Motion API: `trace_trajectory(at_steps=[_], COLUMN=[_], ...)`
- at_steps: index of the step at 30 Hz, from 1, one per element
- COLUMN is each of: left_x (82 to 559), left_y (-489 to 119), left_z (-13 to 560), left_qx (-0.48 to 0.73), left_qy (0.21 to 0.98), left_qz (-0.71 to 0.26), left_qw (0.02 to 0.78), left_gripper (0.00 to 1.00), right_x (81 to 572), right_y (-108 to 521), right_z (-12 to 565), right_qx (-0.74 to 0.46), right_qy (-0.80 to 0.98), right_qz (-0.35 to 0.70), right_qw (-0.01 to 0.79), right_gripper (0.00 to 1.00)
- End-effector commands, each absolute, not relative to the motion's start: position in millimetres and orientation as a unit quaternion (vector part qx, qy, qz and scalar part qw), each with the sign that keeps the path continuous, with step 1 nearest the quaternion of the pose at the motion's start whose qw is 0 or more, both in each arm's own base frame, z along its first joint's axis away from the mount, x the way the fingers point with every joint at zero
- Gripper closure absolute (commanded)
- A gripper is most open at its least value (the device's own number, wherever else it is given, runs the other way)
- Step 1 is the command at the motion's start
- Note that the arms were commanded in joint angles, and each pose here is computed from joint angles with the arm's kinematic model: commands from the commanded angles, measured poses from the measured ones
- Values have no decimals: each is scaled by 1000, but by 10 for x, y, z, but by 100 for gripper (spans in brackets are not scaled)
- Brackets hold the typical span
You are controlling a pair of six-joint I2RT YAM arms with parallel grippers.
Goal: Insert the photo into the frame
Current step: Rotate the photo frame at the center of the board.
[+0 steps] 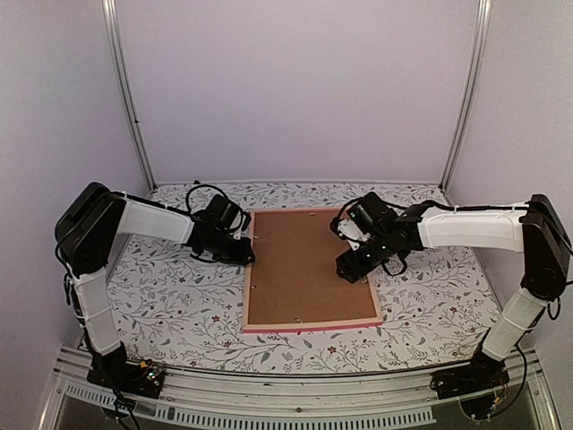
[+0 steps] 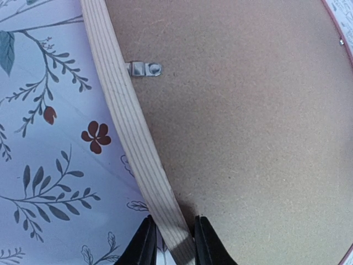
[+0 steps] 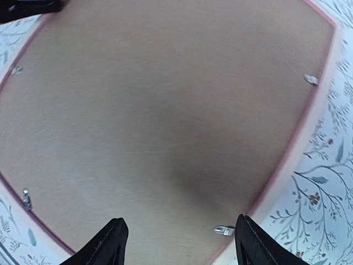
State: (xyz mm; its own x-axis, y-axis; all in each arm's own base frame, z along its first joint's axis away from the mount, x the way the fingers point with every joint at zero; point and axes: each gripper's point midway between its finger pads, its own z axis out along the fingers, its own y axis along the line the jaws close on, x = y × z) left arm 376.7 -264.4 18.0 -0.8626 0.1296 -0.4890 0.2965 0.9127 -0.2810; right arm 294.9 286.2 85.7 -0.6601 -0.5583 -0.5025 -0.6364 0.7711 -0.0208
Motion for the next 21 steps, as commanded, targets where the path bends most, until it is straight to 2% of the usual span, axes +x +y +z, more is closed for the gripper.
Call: trace_trajectory(at_steps=[1, 6, 11, 21], left_x=[3639, 3628, 3617, 3701], left_y=[-2552, -2554, -2562, -2554], left_z=[131, 163, 179, 327], left_qx=[131, 127, 125, 120], left_qy=[955, 953, 953, 948], left_qz=[-165, -171, -175, -172], left_qw=[211, 214, 215, 239], left_gripper=[75, 72, 68, 52], right_x=[3215, 3378, 3466, 3486], right_y=[2365, 2069, 2073, 2155], right_z=[722, 494, 342, 114], right_qx=[-200, -138, -130, -141], right_qy=[951, 969, 971, 972], right_qz=[59, 50, 72, 99], right_qw=[228, 200, 186, 161], right_gripper=[28, 27, 27, 37])
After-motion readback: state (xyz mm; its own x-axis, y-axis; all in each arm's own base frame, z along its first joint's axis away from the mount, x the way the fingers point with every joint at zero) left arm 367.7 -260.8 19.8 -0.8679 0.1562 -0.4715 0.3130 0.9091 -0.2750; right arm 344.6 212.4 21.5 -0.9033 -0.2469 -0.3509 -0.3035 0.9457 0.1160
